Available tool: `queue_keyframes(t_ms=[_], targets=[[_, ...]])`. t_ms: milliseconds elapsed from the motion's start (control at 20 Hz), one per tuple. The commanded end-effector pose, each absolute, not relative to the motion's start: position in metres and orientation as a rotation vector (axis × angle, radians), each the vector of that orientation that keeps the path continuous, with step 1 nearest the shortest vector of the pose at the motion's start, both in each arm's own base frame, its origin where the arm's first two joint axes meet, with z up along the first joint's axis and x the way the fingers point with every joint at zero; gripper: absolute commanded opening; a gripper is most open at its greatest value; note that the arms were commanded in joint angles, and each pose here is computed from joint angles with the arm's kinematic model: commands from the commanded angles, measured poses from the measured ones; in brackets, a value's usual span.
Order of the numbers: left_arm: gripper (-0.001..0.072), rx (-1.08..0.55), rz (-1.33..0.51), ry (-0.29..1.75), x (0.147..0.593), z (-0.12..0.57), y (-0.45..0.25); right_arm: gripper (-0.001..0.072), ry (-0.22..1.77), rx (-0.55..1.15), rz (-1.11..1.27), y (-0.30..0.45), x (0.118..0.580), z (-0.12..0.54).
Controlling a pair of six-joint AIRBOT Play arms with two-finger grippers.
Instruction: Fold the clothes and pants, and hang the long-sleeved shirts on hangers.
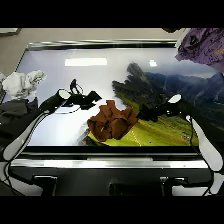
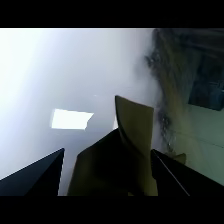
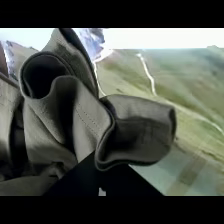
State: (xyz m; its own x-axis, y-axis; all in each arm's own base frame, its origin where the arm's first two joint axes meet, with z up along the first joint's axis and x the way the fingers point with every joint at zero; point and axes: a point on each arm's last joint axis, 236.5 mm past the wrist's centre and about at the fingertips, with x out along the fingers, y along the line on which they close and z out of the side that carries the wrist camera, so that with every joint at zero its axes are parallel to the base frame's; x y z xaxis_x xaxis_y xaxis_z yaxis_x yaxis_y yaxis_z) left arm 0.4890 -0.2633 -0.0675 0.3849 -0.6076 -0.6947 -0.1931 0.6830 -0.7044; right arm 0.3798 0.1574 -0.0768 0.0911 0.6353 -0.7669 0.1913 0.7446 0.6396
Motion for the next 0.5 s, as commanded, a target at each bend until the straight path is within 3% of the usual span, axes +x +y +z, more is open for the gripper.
queue_keyframes(t_ms=[0,300,350,400,450], targets=[[0.0611,-0.783,-0.385,1.194,0.503,-0.072,-0.292,0.003,1.49,0.712,0.386,0.159,0.375,-0.076],[0.0589,-0.769,-0.42,1.299,0.492,-0.094,-0.303,0.003,1.495,0.714,0.388,0.16,0.374,-0.075],[0.0569,-0.768,-0.424,1.302,0.491,-0.094,-0.303,0.003,1.495,0.714,0.388,0.16,0.374,-0.075],[0.0448,-0.764,-0.429,1.309,0.488,-0.094,-0.305,0.003,1.495,0.714,0.388,0.16,0.374,-0.075],[0.0444,-0.761,-0.433,1.316,0.486,-0.095,-0.308,0.003,1.494,0.714,0.388,0.16,0.375,-0.075]])
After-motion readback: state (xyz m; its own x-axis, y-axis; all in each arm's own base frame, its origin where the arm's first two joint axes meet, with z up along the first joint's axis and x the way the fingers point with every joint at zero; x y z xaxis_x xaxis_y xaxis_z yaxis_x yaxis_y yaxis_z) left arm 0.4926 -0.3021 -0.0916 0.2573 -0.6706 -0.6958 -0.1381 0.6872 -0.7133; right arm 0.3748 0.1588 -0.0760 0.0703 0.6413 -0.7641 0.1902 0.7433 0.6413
